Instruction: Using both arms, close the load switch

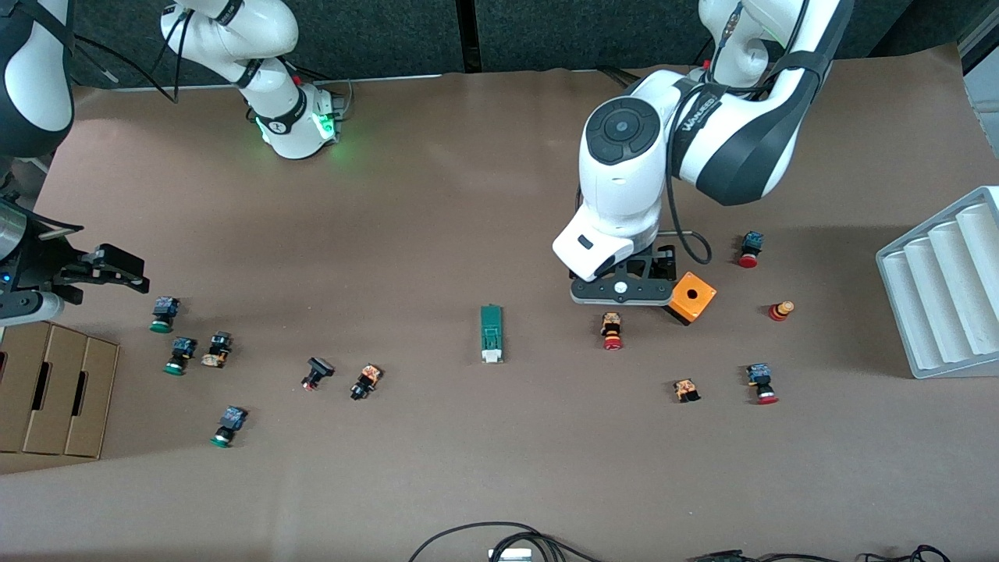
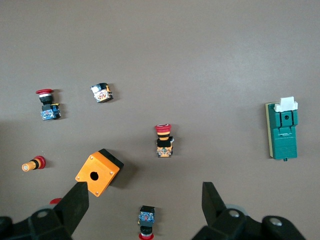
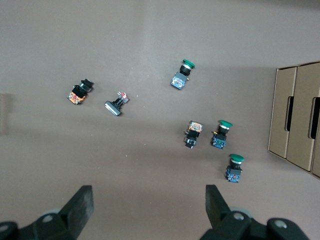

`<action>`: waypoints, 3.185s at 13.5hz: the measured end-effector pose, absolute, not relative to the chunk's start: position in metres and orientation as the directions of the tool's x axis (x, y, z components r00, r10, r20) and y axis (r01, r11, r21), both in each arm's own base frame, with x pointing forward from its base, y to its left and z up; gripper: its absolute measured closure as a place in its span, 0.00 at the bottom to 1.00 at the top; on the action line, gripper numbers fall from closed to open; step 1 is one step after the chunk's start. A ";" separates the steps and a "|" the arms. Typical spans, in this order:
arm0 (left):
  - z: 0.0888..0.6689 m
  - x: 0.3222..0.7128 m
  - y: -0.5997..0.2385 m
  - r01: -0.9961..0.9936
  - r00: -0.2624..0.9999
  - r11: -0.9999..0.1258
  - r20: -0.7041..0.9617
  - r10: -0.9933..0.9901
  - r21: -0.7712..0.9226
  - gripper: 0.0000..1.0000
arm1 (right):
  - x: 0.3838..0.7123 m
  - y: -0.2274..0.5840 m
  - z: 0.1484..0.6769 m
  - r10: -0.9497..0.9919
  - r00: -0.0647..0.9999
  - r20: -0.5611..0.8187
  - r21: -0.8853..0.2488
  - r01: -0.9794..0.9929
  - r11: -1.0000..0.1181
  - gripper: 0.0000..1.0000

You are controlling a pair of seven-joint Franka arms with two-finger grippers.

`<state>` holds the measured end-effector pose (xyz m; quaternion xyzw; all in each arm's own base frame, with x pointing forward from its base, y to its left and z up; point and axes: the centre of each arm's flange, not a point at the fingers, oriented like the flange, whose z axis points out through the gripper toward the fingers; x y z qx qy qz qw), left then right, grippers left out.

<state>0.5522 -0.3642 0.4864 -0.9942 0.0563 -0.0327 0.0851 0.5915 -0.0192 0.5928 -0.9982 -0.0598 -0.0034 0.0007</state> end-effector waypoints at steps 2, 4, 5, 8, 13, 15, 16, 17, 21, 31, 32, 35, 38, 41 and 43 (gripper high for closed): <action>0.487 0.552 -0.364 -0.106 0.992 -0.979 0.056 -0.118 -0.173 0.00 | 0.591 -0.019 0.594 0.120 0.993 0.006 -0.001 0.120 -0.993 0.00; 0.488 0.552 -0.361 -0.115 0.992 -0.979 0.036 -0.123 -0.169 0.00 | 0.590 -0.019 0.595 0.120 0.993 0.006 -0.002 0.120 -0.993 0.00; 0.504 0.555 -0.330 -0.144 0.989 -0.979 -0.042 -0.139 -0.143 0.00 | 0.590 -0.019 0.595 0.119 0.993 0.003 -0.002 0.119 -0.993 0.00; 0.578 0.560 -0.221 -0.121 0.992 -0.989 -0.032 -0.118 -0.085 0.00 | 0.589 -0.019 0.595 0.119 0.993 0.000 -0.003 0.119 -0.993 0.00; 0.575 0.560 -0.194 -0.159 0.987 -0.982 -0.050 -0.154 -0.098 0.00 | 0.589 -0.019 0.595 0.119 0.993 0.000 -0.003 0.119 -0.993 0.00; 0.583 0.571 -0.133 -0.132 0.991 -0.986 -0.047 -0.127 -0.102 0.00 | 0.588 -0.019 0.596 0.119 0.993 0.000 -0.003 0.119 -0.993 0.00; 0.587 0.569 -0.104 -0.102 0.994 -0.989 -0.046 -0.097 -0.104 0.00 | 0.588 -0.019 0.596 0.120 0.993 0.001 -0.003 0.120 -0.993 0.00; 0.590 0.564 -0.082 -0.075 0.996 -0.992 -0.046 -0.070 -0.106 0.00 | 0.588 -0.019 0.596 0.120 0.993 0.001 -0.003 0.120 -0.993 0.00; 0.594 0.551 -0.039 -0.017 0.998 -0.997 -0.053 -0.013 -0.073 0.00 | 0.587 -0.018 0.597 0.122 0.993 0.001 -0.003 0.122 -0.993 0.00; 0.587 0.552 0.002 -0.028 0.997 -0.999 -0.070 -0.026 -0.041 0.00 | 0.585 -0.018 0.599 0.124 0.992 -0.007 -0.004 0.123 -0.992 0.00; 0.587 0.552 0.002 -0.027 0.997 -0.999 -0.069 -0.024 -0.041 0.00 | 0.586 -0.017 0.599 0.124 0.992 -0.006 -0.007 0.124 -0.992 0.00; 0.586 0.553 0.005 -0.022 0.997 -0.999 -0.069 -0.019 -0.041 0.00 | 0.586 -0.016 0.602 0.123 0.992 -0.001 -0.018 0.123 -0.992 0.00; 0.586 0.553 0.008 -0.018 0.997 -0.999 -0.070 -0.015 -0.041 0.00 | 0.584 -0.016 0.601 0.123 0.992 -0.018 -0.021 0.123 -0.992 0.00; 0.586 0.553 0.011 -0.012 0.998 -0.999 -0.070 -0.009 -0.041 0.00 | 0.583 -0.017 0.600 0.122 0.992 -0.024 -0.022 0.121 -0.992 0.00; 0.586 0.553 0.011 -0.012 0.998 -0.999 -0.070 -0.009 -0.041 0.00 | 0.583 -0.018 0.599 0.121 0.992 -0.024 -0.022 0.120 -0.993 0.00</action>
